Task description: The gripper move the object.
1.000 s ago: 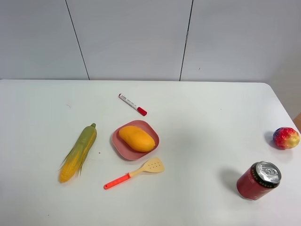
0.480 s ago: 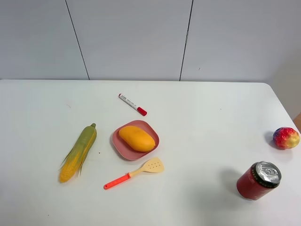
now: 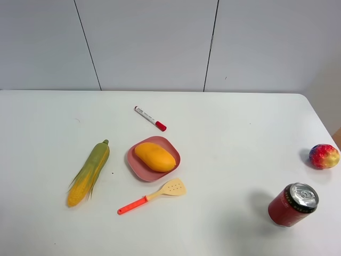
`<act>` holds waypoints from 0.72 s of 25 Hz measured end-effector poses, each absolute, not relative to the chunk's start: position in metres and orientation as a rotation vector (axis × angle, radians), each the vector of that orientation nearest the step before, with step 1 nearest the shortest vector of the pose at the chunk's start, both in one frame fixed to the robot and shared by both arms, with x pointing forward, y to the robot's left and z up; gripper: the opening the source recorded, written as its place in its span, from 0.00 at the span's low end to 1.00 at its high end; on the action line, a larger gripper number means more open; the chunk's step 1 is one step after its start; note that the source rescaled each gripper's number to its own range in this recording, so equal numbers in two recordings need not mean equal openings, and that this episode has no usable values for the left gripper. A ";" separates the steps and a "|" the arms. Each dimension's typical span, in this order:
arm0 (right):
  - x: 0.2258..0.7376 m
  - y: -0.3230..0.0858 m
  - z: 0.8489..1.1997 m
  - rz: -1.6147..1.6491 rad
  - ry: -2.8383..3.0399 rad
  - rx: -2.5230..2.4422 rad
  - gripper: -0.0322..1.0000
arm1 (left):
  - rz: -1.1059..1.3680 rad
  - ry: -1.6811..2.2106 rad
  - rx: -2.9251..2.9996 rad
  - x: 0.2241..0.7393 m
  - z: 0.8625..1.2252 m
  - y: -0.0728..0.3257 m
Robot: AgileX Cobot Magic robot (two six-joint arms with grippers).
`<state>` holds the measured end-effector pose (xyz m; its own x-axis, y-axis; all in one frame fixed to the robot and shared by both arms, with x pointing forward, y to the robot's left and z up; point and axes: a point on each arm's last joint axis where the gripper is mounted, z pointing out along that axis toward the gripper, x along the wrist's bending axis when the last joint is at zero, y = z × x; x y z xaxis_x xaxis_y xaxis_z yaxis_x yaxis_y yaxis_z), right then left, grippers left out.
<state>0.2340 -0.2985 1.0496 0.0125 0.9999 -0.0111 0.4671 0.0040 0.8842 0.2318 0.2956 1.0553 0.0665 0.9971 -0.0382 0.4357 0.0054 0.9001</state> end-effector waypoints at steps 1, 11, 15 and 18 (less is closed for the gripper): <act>0.234 -0.298 1.050 0.922 1.549 1.558 0.41 | 0.889 1.483 1.547 0.232 1.055 0.296; 0.234 -0.298 1.050 0.923 1.547 1.560 0.45 | 0.889 1.483 1.547 0.232 1.055 0.296; 0.234 -0.298 1.050 0.923 1.547 1.559 0.89 | 0.889 1.483 1.547 0.232 1.055 0.296; 0.234 -0.297 1.050 0.934 1.561 1.550 0.98 | 0.889 1.483 1.547 0.232 1.055 0.296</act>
<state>0.2340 -0.2971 1.0497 -0.0028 1.0000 -0.0077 0.4660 0.0081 0.8847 0.2318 0.2956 1.0553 0.0665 0.9971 -0.0382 0.4357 0.0054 0.9001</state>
